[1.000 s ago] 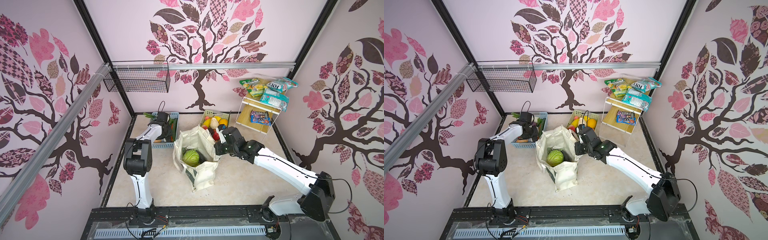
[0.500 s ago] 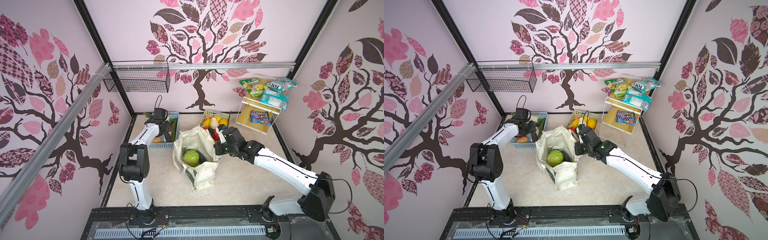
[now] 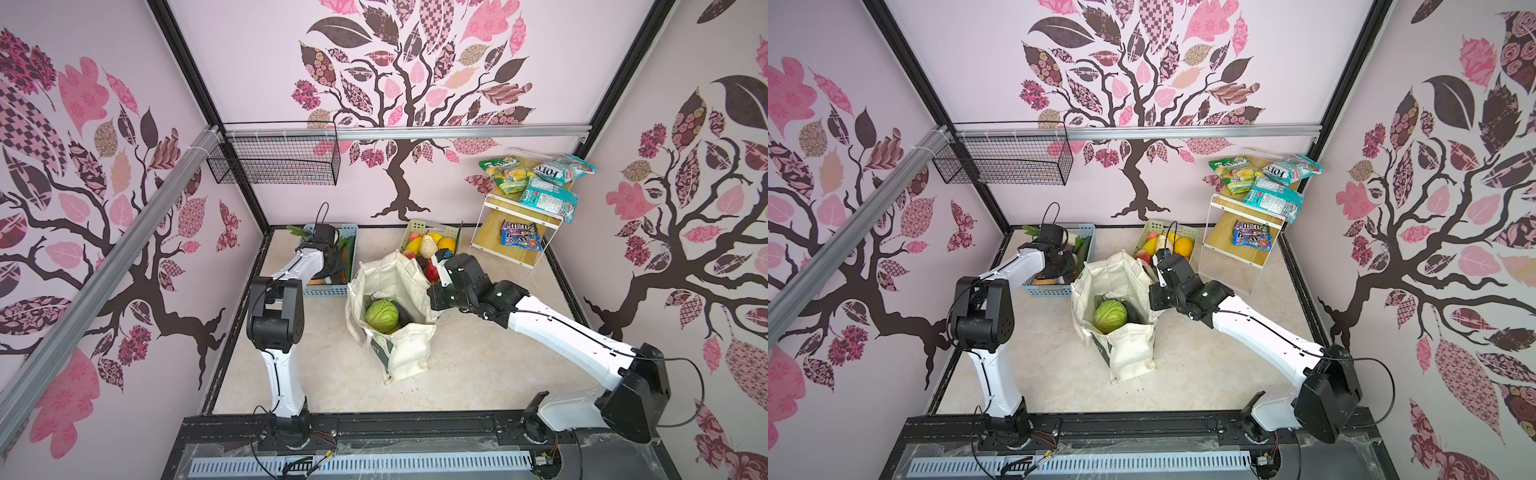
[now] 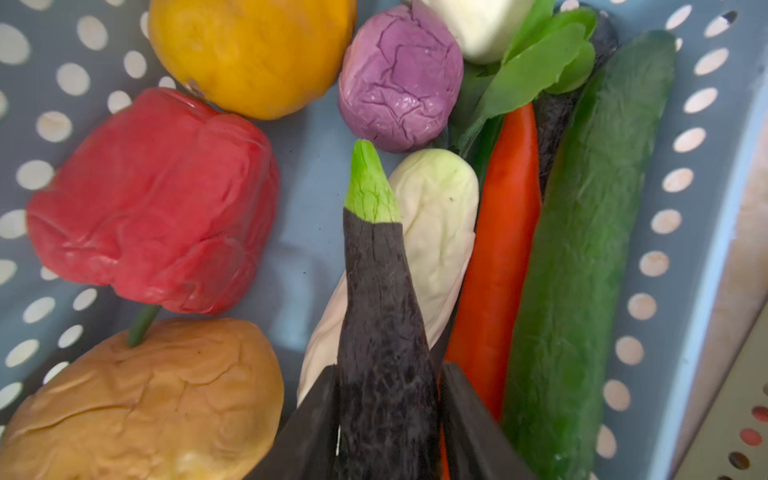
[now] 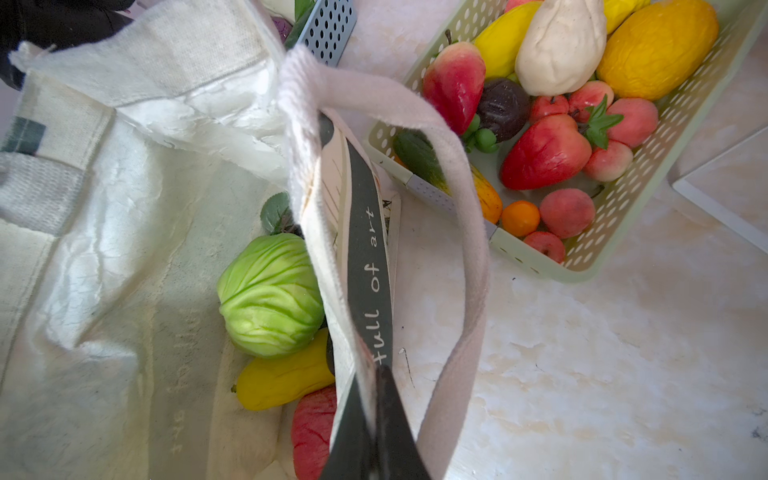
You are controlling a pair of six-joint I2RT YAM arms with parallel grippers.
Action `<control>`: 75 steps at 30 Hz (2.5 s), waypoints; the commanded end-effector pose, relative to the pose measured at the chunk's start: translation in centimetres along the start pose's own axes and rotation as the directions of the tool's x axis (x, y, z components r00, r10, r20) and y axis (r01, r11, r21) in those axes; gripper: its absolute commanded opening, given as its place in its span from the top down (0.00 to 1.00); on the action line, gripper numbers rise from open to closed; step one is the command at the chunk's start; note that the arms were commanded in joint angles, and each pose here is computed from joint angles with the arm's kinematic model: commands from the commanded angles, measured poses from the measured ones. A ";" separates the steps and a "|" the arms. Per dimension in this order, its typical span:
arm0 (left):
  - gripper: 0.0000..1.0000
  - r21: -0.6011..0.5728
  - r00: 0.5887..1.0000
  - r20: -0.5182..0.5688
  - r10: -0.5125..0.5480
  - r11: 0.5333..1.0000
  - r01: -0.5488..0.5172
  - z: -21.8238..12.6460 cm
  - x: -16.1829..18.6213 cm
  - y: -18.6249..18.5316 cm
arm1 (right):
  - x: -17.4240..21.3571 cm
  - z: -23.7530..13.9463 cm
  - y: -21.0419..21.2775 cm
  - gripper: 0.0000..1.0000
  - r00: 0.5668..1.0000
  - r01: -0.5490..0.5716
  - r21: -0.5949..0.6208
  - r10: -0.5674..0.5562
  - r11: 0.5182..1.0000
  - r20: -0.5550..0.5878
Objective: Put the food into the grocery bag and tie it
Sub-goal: 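Close the left gripper on the dark eggplant, then lift the dark eggplant and carry it over the tote bag with the left gripper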
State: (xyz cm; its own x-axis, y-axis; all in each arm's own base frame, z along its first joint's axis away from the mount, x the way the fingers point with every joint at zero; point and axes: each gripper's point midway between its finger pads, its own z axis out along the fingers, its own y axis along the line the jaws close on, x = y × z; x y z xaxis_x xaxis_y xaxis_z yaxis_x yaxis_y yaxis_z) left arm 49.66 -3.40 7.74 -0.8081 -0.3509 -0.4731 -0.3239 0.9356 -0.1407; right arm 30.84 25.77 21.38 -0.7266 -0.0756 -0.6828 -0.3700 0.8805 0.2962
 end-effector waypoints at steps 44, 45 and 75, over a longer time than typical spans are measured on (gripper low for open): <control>0.61 0.673 0.967 0.224 -0.125 0.738 -0.061 -27.0 2.8 -12.4 | 0.0 0.2 0.5 1.00 1.000 -0.025 -0.042 0.026 0.999 0.012; 0.61 0.676 0.969 0.222 -0.108 0.733 -0.073 -27.2 3.6 -12.9 | 0.0 0.1 0.6 1.00 1.000 -0.025 -0.044 0.026 0.999 0.013; 0.62 0.542 0.926 0.154 0.344 0.755 -0.370 -23.8 22.0 -17.7 | -1.1 -0.7 0.3 1.00 0.999 -0.027 -0.011 0.027 1.000 0.038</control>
State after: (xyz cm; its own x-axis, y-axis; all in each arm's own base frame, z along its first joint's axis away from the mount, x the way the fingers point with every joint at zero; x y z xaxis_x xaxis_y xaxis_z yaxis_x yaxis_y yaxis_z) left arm 26.36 -29.07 22.18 -0.7699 -0.0080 -0.6381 0.3410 0.8400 -0.4220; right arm 30.80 26.04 20.88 -0.7337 -0.0544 -0.6773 -0.3624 0.8745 0.3224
